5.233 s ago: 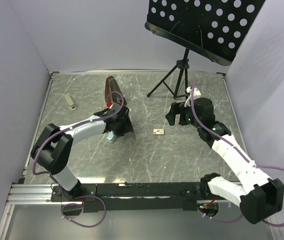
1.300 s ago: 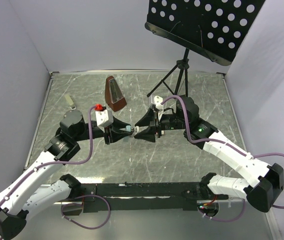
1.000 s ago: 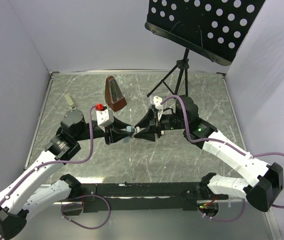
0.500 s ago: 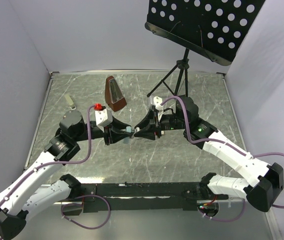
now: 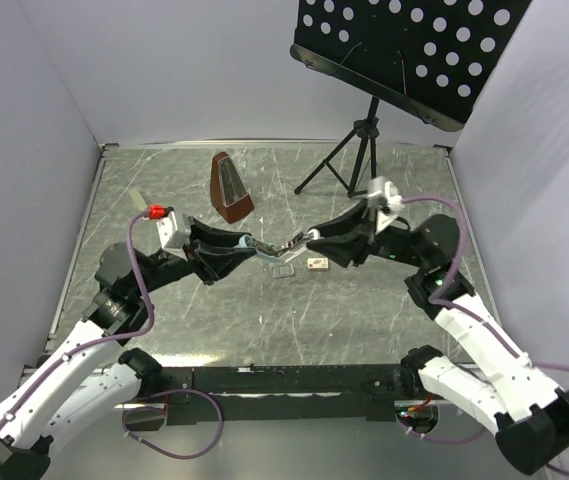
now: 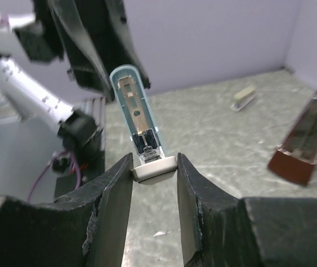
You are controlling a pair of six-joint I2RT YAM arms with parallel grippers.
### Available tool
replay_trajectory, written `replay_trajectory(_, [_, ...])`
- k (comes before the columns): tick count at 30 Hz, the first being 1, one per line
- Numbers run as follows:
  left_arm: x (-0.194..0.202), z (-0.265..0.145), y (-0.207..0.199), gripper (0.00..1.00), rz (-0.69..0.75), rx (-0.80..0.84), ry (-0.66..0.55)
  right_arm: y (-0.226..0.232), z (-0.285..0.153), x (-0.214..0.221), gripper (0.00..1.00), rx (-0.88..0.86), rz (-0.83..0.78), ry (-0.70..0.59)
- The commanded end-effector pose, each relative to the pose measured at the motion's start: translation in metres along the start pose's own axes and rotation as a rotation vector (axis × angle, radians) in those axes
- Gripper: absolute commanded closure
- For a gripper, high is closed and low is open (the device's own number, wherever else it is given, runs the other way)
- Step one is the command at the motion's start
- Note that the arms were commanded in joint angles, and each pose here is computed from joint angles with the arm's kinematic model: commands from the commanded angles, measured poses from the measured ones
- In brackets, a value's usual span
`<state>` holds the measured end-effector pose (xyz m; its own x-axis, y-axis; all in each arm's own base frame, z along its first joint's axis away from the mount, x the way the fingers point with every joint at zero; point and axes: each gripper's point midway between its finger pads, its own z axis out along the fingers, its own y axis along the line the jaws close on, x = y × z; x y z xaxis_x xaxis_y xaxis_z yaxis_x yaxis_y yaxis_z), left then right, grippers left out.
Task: Load the staples into the stapler
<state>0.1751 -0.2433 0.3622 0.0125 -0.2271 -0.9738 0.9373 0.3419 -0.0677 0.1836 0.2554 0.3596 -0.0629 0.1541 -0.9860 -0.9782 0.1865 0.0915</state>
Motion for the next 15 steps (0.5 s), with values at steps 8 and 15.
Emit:
replay_trajectory(8, [-0.016,-0.027,0.043,0.99,-0.388,-0.295,-0.369,0.036,-0.039,-0.082,1.0,0.043,-0.136,-0.315])
replay_trajectory(15, [-0.003,-0.037,0.042,0.99,-0.616,-0.276,-0.473,0.035,-0.049,-0.085,1.0,0.093,-0.149,-0.373])
